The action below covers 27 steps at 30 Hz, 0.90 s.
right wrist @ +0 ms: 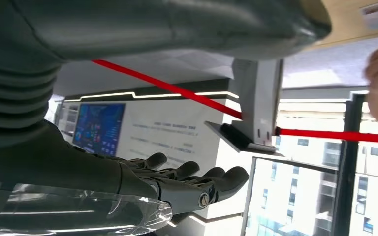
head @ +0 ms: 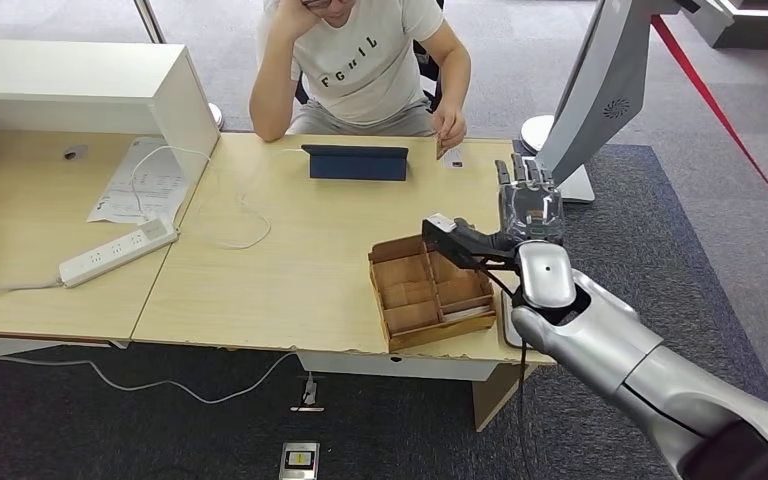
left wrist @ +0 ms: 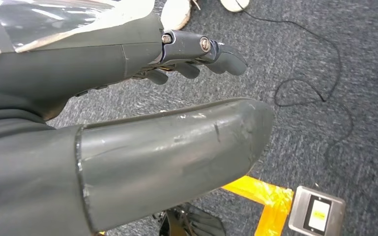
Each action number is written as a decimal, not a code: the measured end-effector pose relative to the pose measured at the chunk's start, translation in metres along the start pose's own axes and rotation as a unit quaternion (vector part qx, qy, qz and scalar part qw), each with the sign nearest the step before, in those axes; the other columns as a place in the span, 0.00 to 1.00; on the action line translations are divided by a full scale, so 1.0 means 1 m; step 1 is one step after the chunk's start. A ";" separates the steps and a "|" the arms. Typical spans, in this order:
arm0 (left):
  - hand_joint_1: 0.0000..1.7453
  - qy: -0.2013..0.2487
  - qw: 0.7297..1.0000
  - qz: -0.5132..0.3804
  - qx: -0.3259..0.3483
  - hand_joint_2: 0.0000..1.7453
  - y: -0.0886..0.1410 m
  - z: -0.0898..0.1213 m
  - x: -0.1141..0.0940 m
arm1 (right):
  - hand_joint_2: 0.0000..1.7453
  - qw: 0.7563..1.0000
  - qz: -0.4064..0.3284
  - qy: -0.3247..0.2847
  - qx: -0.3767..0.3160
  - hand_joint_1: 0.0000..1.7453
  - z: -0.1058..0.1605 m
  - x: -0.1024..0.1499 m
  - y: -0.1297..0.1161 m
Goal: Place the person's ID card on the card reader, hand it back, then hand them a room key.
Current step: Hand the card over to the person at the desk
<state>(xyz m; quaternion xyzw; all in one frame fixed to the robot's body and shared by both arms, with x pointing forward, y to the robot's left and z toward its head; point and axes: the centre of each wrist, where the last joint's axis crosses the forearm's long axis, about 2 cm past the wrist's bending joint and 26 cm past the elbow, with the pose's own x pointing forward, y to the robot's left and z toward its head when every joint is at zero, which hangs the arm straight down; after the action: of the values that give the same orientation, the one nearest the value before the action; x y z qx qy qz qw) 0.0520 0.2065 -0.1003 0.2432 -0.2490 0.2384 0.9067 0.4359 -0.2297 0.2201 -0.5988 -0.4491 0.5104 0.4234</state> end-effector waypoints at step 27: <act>0.00 0.074 0.992 -0.001 0.099 0.00 -0.007 0.012 -0.005 | 0.00 0.732 -0.239 0.565 0.295 0.00 0.301 -0.243 0.264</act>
<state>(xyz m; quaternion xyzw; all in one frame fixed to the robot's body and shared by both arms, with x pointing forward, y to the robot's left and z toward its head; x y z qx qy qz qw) 0.0478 0.1929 -0.0963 0.3138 -0.1560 0.2784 0.8942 0.1467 -0.5132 -0.0152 -0.4951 -0.0824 0.0663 0.8624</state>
